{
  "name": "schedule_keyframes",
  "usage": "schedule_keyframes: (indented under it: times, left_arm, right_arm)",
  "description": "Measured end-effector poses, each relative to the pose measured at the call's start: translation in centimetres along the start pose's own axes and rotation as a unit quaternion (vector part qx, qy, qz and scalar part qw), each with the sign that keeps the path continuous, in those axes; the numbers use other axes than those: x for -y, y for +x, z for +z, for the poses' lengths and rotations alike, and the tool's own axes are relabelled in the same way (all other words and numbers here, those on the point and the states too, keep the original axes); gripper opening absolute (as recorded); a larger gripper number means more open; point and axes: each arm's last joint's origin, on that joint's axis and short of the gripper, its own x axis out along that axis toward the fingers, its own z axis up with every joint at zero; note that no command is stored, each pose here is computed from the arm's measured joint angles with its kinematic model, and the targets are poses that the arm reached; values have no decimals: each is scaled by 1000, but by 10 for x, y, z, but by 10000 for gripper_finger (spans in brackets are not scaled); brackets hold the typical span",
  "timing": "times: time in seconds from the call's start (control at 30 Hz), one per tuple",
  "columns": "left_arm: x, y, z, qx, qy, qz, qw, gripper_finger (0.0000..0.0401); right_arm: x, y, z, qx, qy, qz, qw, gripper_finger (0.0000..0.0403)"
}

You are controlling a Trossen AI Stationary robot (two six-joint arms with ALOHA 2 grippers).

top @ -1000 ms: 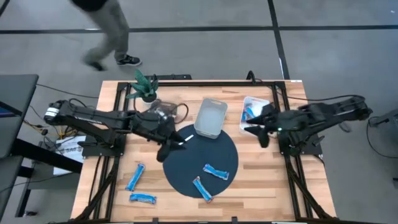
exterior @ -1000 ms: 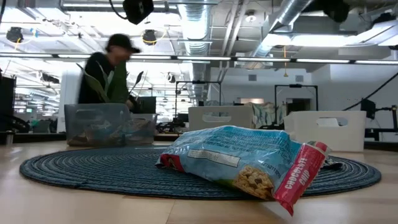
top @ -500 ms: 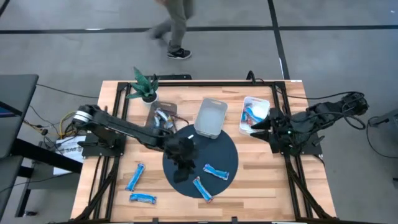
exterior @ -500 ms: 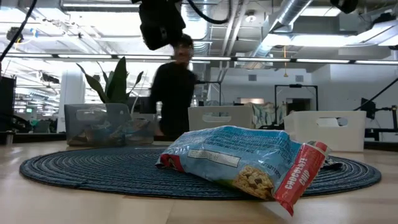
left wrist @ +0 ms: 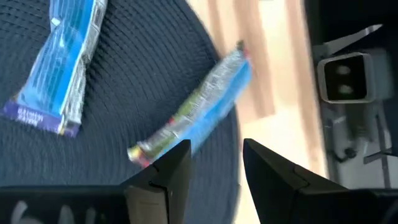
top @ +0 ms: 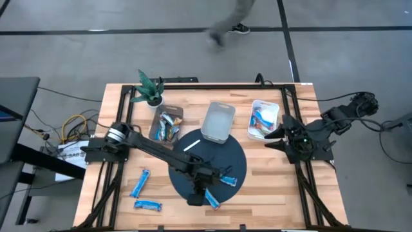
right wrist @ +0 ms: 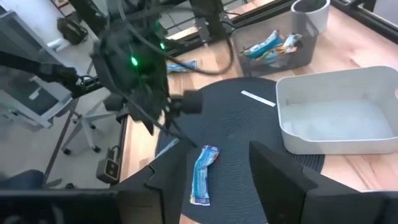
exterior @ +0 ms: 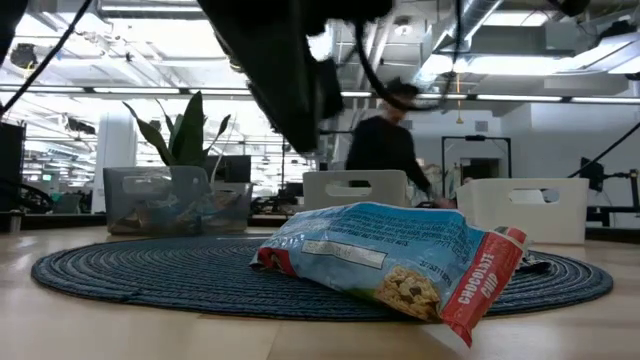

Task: Pick and place Granola Bars by type
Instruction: Put the red granola bar into the white bin

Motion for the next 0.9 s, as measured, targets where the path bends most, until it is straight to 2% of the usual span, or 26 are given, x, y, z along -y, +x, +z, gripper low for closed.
schedule_keyframes:
  times: [0.3, 0.67, 0.9]
  left_arm:
    - [-4, 28, 12, -12, 46, 32, 998, 139]
    - [7, 34, 3, -32, 111, 52, 992, 139]
    - [6, 34, 2, -38, 109, 64, 991, 135]
  right_arm:
    - [4, -9, 1, 13, -1, 8, 1000, 157]
    - [6, -12, 1, 20, -2, 12, 1000, 151]
    - [6, -12, 1, 19, -4, 12, 1000, 144]
